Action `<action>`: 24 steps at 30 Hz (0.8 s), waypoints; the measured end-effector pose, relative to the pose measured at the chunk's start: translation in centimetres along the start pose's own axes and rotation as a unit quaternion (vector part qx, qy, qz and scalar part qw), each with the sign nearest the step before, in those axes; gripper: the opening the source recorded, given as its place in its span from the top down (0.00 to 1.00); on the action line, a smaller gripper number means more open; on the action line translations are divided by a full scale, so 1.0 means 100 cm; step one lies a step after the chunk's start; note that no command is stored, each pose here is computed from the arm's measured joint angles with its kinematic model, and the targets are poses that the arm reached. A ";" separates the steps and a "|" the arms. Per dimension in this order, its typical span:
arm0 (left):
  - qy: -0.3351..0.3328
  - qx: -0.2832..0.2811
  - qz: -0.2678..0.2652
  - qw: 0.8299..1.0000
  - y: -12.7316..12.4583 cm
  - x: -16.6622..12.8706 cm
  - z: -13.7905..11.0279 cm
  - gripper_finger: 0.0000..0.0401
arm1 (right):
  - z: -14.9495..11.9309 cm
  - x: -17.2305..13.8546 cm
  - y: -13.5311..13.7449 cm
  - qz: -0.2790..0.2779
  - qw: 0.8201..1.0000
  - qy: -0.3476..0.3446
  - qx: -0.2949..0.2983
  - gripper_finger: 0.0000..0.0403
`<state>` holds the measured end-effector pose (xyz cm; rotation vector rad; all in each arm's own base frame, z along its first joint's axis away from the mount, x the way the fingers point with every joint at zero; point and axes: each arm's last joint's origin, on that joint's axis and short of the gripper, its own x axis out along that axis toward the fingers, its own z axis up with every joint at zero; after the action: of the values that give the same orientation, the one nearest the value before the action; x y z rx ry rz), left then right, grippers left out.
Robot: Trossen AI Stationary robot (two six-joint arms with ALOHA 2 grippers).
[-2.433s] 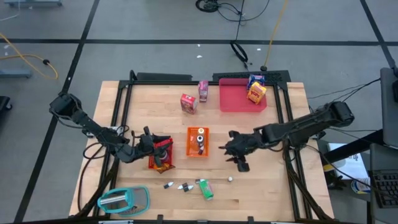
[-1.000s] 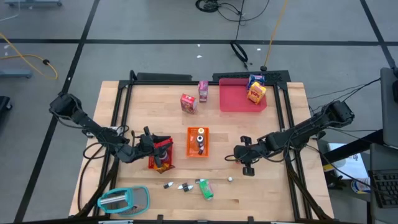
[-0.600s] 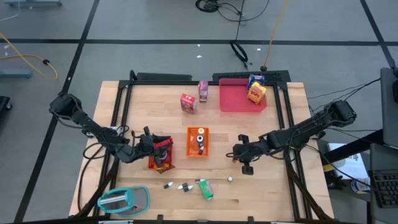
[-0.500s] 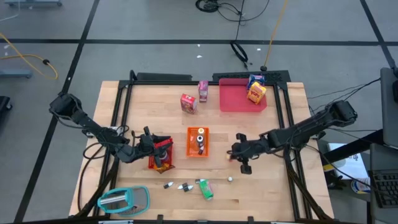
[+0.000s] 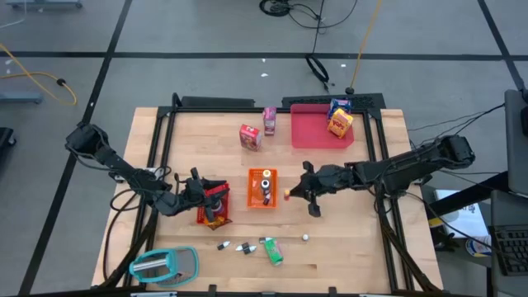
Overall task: Pick & Place Kitchen Items
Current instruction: Put the small yellow food coloring bottle into the orange bin
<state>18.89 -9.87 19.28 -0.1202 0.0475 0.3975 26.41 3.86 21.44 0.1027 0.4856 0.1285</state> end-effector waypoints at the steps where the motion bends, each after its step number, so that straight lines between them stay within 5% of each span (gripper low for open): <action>1: 0.000 0.000 0.000 1.000 0.000 0.000 0.000 0.67 | 0.001 0.002 -0.002 0.007 1.000 -0.008 -0.001 1.00; 24: 0.001 0.001 0.007 1.000 0.002 0.002 0.000 0.67 | 0.002 0.047 -0.027 0.007 0.999 -0.030 -0.020 1.00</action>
<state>19.01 -9.62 19.24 -0.1190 0.0496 0.4104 30.93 1.87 19.11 0.0707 0.4217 0.1480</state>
